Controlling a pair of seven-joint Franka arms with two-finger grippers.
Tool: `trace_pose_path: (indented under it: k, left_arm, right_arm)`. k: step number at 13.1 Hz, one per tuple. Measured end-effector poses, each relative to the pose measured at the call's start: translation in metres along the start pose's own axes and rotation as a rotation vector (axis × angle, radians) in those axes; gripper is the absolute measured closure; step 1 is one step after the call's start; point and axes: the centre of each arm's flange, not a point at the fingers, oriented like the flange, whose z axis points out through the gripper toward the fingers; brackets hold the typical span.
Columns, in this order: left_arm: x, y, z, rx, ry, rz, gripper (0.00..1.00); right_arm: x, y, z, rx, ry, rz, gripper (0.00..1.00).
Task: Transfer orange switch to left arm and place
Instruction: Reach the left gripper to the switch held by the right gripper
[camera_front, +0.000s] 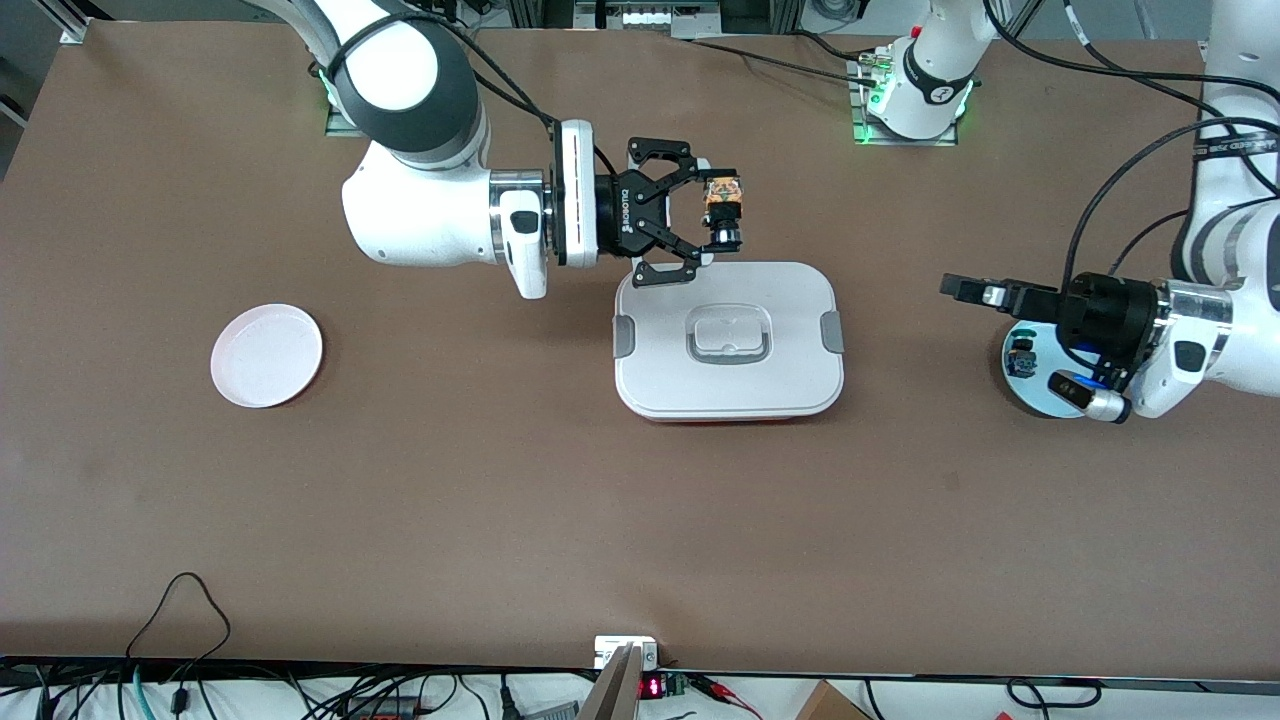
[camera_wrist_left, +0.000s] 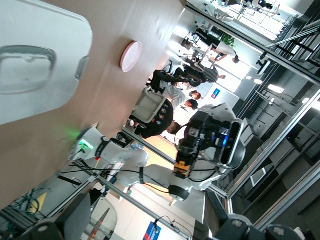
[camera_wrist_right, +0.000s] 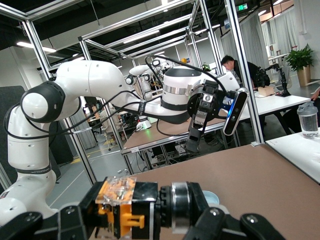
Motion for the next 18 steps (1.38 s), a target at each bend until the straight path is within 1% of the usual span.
trace_pose_path:
  k: [3, 4, 6, 12, 13, 15, 18]
  left_arm:
    - [-0.004, 0.037, 0.049, -0.006, 0.061, -0.049, 0.00]
    - [-0.004, 0.046, 0.066, -0.008, 0.075, -0.053, 0.00]
    - [-0.002, 0.054, 0.090, -0.010, 0.089, -0.054, 0.00]
    - [-0.002, 0.054, 0.119, 0.010, 0.065, -0.063, 0.00]
    - [-0.002, 0.052, 0.126, 0.022, 0.058, -0.063, 0.00]
    - [-0.005, 0.052, 0.139, 0.070, 0.052, -0.051, 0.00]
    - [-0.023, 0.062, 0.152, 0.110, 0.050, 0.002, 0.00]
  right_arm:
    - [-0.004, -0.002, 0.011, -0.059, 0.054, -0.055, 0.27]
    - [-0.009, -0.004, 0.018, -0.060, 0.061, -0.063, 0.27]
    - [-0.017, -0.006, 0.026, -0.053, 0.060, -0.067, 0.27]
    - [-0.017, -0.004, 0.025, -0.057, 0.065, -0.068, 0.27]
    - [-0.017, -0.004, 0.025, -0.057, 0.066, -0.069, 0.27]
    - [-0.017, -0.004, 0.025, -0.059, 0.067, -0.069, 0.27]
    - [-0.014, -0.004, 0.025, -0.068, 0.106, -0.053, 0.27]
